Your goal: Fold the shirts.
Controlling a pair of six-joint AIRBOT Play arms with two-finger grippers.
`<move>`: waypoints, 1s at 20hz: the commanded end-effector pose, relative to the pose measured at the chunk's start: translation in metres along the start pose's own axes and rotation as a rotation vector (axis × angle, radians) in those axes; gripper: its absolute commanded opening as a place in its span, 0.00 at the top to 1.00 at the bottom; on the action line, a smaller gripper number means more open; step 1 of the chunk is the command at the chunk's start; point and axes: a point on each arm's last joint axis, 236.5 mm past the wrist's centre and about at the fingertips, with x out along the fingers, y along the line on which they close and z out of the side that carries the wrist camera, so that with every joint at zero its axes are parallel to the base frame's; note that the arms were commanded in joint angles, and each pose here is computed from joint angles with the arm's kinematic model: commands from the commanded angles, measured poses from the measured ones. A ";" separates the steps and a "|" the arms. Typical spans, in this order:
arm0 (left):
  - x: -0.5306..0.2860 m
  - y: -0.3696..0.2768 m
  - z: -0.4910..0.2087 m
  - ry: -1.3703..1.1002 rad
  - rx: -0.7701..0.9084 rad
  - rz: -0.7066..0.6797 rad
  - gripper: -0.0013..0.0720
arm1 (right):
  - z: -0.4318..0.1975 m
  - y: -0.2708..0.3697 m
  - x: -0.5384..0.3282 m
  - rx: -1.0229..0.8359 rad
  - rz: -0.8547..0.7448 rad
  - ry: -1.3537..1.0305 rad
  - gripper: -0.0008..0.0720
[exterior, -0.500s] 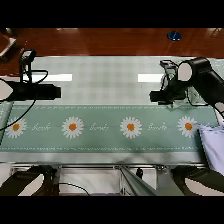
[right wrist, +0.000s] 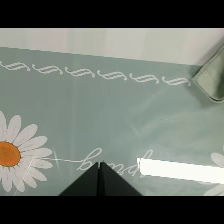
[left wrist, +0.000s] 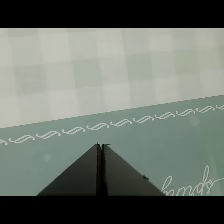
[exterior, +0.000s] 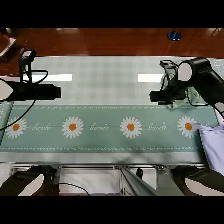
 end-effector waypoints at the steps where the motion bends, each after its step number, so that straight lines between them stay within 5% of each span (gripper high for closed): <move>1: 0.000 0.000 0.000 0.000 0.000 0.001 0.96 | 0.000 0.000 0.000 0.000 0.000 0.001 0.96; 5: 0.000 0.000 0.000 0.000 -0.001 0.000 0.96 | 0.000 0.000 0.000 0.001 0.000 0.001 0.96; 14: -0.007 0.006 0.057 -0.246 -0.002 0.025 0.96 | 0.100 -0.017 -0.022 -0.080 -0.092 -0.431 0.95; 15: -0.008 0.007 0.067 -0.287 -0.003 0.030 0.85 | 0.109 -0.025 -0.027 -0.102 -0.134 -0.474 0.86; 16: -0.009 0.009 0.075 -0.319 -0.005 0.035 0.37 | 0.120 -0.034 -0.032 -0.108 -0.175 -0.517 0.37; 17: -0.007 0.011 0.082 -0.348 -0.011 0.040 0.03 | 0.130 -0.046 -0.036 -0.090 -0.219 -0.557 0.13; 20: 0.006 0.017 0.085 -0.348 -0.018 0.049 0.03 | 0.165 -0.118 -0.040 0.084 -0.335 -0.675 0.13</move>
